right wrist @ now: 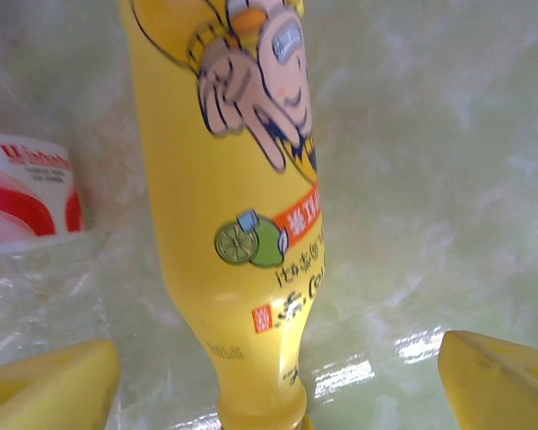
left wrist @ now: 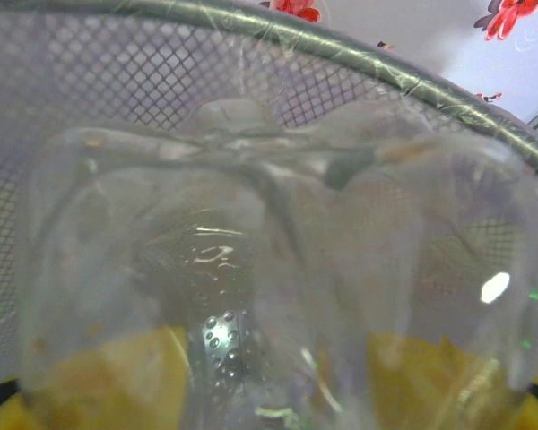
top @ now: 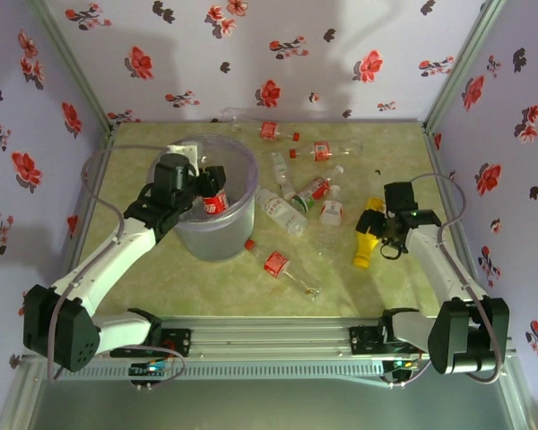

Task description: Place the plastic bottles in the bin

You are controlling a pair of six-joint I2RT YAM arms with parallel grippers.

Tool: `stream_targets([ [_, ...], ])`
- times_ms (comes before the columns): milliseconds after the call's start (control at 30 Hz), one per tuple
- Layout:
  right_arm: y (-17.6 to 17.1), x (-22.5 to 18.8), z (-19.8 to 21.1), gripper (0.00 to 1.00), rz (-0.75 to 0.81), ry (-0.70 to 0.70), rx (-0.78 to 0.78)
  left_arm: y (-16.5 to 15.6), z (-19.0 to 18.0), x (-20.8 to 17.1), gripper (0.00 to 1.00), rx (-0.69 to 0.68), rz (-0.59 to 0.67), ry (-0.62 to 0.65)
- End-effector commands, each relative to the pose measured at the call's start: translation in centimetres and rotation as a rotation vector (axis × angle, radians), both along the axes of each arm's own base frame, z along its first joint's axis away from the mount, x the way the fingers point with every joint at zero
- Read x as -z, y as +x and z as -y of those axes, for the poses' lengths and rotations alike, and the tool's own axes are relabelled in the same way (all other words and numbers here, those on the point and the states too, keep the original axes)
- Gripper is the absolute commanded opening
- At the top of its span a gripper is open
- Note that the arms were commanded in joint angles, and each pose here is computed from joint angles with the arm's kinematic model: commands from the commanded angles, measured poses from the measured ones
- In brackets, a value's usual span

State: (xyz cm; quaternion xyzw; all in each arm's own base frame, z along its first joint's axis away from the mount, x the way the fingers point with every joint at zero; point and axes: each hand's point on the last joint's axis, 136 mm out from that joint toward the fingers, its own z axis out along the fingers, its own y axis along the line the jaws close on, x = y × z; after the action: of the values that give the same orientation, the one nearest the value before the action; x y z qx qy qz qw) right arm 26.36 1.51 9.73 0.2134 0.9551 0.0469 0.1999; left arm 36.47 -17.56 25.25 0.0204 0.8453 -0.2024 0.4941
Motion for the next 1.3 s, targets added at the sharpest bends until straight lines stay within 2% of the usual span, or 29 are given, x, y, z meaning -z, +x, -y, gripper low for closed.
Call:
stream_targets([
  [0, -0.5, 0.7, -0.6, 0.92, 0.000, 0.052, 0.031, 0.4, 0.2, -0.9, 0.58, -0.009, 0.035, -0.014],
  [367, -1.7, 2.7, -1.7, 0.92, -0.058, 0.070, 0.006, 0.4, 0.2, -1.9, 0.78, -0.004, 0.046, -0.011],
  [900, -1.7, 6.0, -2.6, 0.80, -0.142, 0.050, -0.024, 0.2, 0.1, -6.0, 0.79, 0.000, 0.089, -0.020],
  [967, -1.4, 6.5, -2.7, 0.74, -0.147, 0.053, -0.028, 0.1, 0.0, -6.9, 0.79, 0.002, 0.102, -0.020],
  [1067, -1.1, 6.6, -2.7, 0.60, -0.147, 0.050, -0.035, -0.1, -0.1, -8.1, 0.79, 0.002, 0.121, -0.027],
  [1267, -1.3, 6.8, -2.3, 0.47, -0.153, 0.020, -0.045, -0.9, -0.8, -11.2, 0.80, -0.021, 0.175, -0.064],
])
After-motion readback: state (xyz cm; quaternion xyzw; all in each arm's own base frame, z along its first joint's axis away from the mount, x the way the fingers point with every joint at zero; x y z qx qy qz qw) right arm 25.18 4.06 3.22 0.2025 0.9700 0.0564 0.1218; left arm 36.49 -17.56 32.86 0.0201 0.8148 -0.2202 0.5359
